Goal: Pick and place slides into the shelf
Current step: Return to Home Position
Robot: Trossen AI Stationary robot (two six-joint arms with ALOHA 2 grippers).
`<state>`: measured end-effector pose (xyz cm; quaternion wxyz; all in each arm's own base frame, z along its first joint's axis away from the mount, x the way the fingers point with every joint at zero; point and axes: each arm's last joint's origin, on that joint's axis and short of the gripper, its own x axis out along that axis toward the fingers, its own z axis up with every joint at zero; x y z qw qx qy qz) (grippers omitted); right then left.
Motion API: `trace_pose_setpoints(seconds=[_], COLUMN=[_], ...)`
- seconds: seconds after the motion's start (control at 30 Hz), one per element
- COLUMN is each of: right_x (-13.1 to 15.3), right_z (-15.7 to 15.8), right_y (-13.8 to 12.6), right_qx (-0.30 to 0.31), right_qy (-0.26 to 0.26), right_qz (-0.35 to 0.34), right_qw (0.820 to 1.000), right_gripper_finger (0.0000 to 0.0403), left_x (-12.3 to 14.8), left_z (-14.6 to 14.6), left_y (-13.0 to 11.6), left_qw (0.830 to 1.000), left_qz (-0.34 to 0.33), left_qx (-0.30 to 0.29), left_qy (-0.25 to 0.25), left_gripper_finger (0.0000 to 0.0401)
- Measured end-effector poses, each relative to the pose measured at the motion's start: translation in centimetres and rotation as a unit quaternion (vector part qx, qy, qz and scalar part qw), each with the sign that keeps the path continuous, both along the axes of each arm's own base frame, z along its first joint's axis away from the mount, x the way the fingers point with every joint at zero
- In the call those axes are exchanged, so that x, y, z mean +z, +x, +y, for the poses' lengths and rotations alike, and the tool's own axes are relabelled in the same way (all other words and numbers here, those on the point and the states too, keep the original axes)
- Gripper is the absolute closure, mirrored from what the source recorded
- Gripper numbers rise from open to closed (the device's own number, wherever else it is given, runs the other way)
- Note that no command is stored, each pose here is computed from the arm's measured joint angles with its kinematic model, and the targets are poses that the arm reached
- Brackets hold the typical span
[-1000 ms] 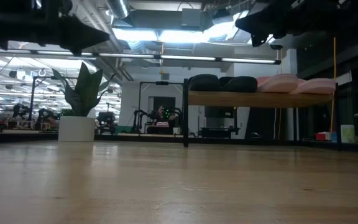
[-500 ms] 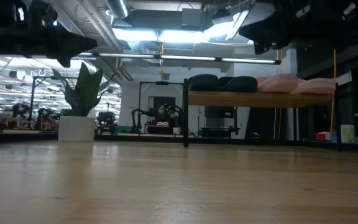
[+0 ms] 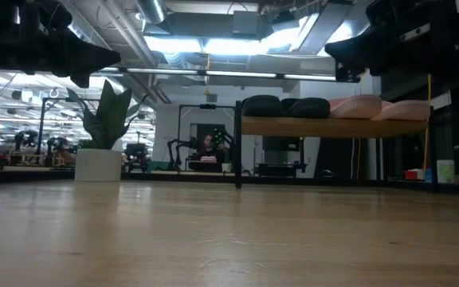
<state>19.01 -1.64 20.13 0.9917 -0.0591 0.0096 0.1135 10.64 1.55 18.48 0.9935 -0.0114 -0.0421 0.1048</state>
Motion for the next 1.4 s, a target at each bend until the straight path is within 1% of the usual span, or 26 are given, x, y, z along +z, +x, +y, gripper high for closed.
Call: trace_pose_setpoints(seconds=[0.17, 0.4, 0.6, 0.7, 0.83, 0.93, 1.03, 1.17, 1.33, 1.4], right_x=[0.5, 1.1, 2.0, 1.2, -0.5, -1.2, -1.6, -1.9, -2.5, -2.6], right_z=[-0.7, -1.6, -1.4, -1.1, -1.0, -0.8, -0.7, -0.6, -0.4, -0.3], right_y=[-0.6, -2.2, -4.0, -4.9, -6.1, -6.8, -7.1, -7.2, -7.0, -7.0], right_qx=[0.022, 0.008, 0.0, -0.002, -0.046, -0.045, -0.046, -0.049, -0.074, -0.074], right_qy=[-0.004, -0.001, -0.005, 0.011, 0.039, 0.048, 0.055, 0.068, 0.063, 0.064], right_qz=[-0.01, 0.0, -0.011, -0.018, -0.032, -0.064, -0.076, -0.069, -0.043, -0.039], right_qw=[1.0, 1.0, 1.0, 1.0, 0.998, 0.996, 0.995, 0.994, 0.994, 0.994], right_gripper_finger=[0.0401, 0.0401, 0.0399, 0.0399, 0.0401, 0.04, 0.04, 0.0401, 0.04, 0.04], left_x=[-0.1, -0.1, -0.8, -0.9, -1.0, -1.0, -1.0, -1.1, -1.5, -1.6], left_z=[-0.7, -1.2, -1.3, -1.3, -1.3, -1.3, -1.3, -1.3, -1.3, -1.3], left_y=[0.1, 0.1, 0.1, 0.1, 0.1, 0.1, 0.1, 0.1, 0.1, 0.1], left_qw=[1.0, 1.0, 0.999, 0.999, 0.998, 0.998, 0.998, 0.998, 0.997, 0.997], left_qz=[0.005, 0.011, 0.042, 0.051, 0.054, 0.054, 0.054, 0.053, 0.073, 0.079], left_qx=[-0.001, -0.011, -0.009, -0.01, -0.01, -0.011, -0.011, -0.015, -0.014, -0.014], left_qy=[0.005, 0.016, 0.01, 0.009, 0.009, 0.009, 0.009, -0.017, -0.017, -0.016], left_gripper_finger=[0.0401, 0.0401, 0.0401, 0.0401, 0.0401, 0.0401, 0.0401, 0.0401, 0.0401, 0.0401])
